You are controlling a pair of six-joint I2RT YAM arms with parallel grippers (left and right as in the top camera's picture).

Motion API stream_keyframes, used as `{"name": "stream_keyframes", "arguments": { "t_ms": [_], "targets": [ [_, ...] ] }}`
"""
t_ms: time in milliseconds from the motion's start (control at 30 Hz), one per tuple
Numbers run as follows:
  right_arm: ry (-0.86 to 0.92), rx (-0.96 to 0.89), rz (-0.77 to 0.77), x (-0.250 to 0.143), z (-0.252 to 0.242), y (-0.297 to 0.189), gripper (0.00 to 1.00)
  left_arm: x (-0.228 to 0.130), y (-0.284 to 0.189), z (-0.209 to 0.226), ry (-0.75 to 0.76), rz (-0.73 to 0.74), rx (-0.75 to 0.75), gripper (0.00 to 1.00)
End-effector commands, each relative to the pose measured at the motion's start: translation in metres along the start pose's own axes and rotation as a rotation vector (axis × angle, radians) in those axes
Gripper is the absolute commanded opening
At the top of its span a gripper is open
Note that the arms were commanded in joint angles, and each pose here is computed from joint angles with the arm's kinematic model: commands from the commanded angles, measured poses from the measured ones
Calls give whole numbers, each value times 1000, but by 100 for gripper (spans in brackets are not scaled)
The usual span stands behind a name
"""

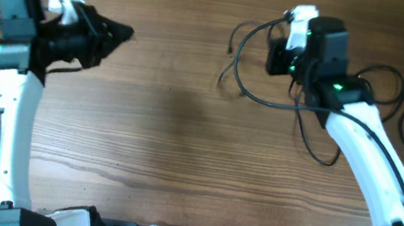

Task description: Untangle cables

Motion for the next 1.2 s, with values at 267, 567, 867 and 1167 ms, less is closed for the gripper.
{"name": "stream_keyframes", "arguments": {
  "t_ms": [267,567,867,1167],
  "targets": [
    [17,-667,-318,54,-69,-67,4,-53,54,25,225,-5,557,4],
    [123,-846,-39,5,-134,-83,4,-91,100,20,349,113,600,4],
    [298,-769,117,-26,-177,-78,100,-101,127,32,363,176,626,6],
    [331,-654,167,-34,-173,-64,100,-101,127,32,362,176,627,13]
  ]
}}
Point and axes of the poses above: each gripper's point midway between its finger pads, its own y axis out along the fingers, its own z axis along the line the jaws close on, x = y × z, the point moved 6 cm from there along -y, back along the fingers, and after that the axes turned 5 degrees about y, right-handed, at the moved point
